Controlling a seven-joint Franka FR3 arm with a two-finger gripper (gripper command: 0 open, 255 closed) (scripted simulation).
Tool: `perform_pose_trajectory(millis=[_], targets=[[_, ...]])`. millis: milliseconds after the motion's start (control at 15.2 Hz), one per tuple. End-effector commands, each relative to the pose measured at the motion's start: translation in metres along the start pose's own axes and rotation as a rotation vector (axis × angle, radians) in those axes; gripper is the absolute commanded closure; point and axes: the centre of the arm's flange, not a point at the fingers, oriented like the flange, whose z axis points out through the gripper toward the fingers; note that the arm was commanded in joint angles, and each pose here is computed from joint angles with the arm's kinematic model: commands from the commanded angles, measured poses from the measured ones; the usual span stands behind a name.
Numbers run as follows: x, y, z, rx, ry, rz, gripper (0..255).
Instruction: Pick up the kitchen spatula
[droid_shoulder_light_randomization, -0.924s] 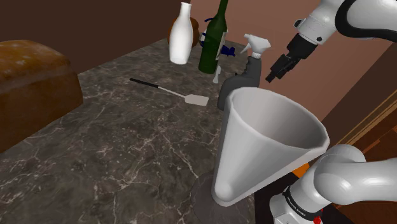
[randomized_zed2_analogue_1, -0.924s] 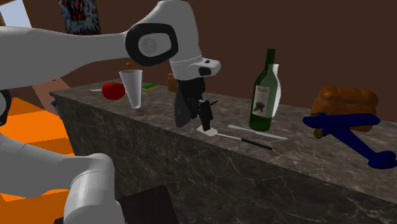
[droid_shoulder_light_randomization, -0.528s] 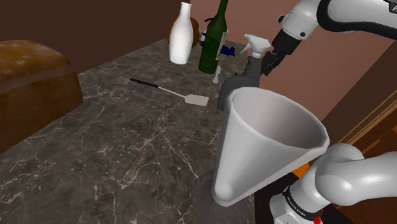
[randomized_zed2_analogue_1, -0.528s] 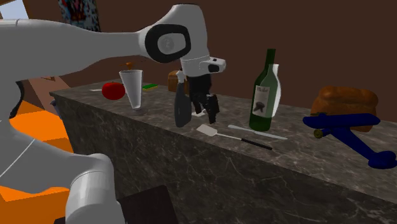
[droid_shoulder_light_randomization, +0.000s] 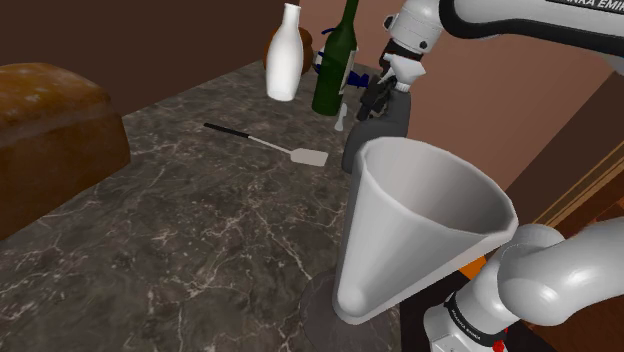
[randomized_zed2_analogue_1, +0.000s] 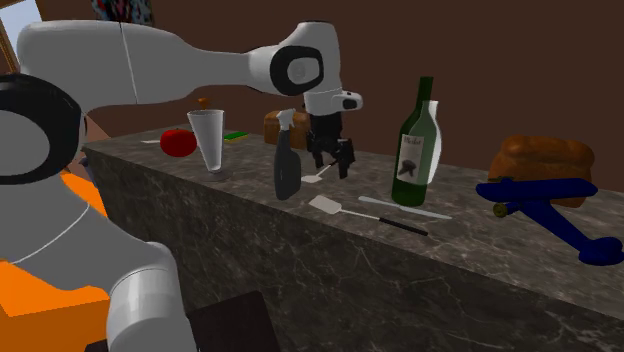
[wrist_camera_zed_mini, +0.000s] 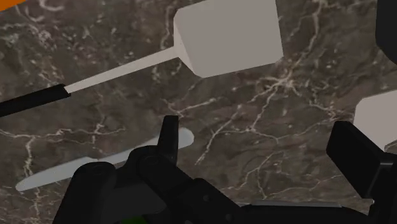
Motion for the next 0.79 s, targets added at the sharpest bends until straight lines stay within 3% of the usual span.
perform_pose_trajectory(millis=[0,726], targets=[[0.022,-0.018,0.007,0.005,-0.010,-0.040,0],[0.120,-0.125,0.040,0.030,-0.065,-0.249,0]])
